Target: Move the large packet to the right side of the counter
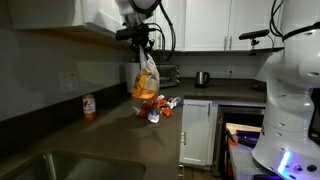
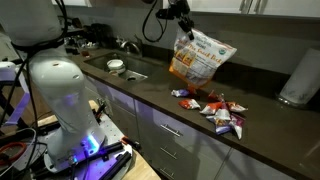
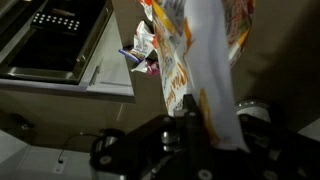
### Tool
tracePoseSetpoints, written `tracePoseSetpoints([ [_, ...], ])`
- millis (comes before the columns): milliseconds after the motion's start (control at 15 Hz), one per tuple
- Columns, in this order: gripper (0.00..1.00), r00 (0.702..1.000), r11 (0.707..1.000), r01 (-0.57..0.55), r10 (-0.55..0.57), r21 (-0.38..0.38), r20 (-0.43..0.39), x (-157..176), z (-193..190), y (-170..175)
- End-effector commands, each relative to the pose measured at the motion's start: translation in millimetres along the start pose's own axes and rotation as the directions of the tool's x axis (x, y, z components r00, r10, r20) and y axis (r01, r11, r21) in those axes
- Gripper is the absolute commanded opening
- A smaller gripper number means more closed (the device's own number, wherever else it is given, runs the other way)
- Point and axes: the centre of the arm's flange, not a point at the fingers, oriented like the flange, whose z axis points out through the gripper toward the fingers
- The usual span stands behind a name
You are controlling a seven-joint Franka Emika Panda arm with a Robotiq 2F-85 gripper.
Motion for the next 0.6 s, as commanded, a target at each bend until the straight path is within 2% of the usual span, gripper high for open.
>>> tracePoseSetpoints([
  [0,0.02,0.996,0.996,-0.081,0.08,-0.039,-0.026,33,6,-5],
  [533,0.02,0.981,0.974,-0.192,0.191,-0.12,-0.022,93,55,-8],
])
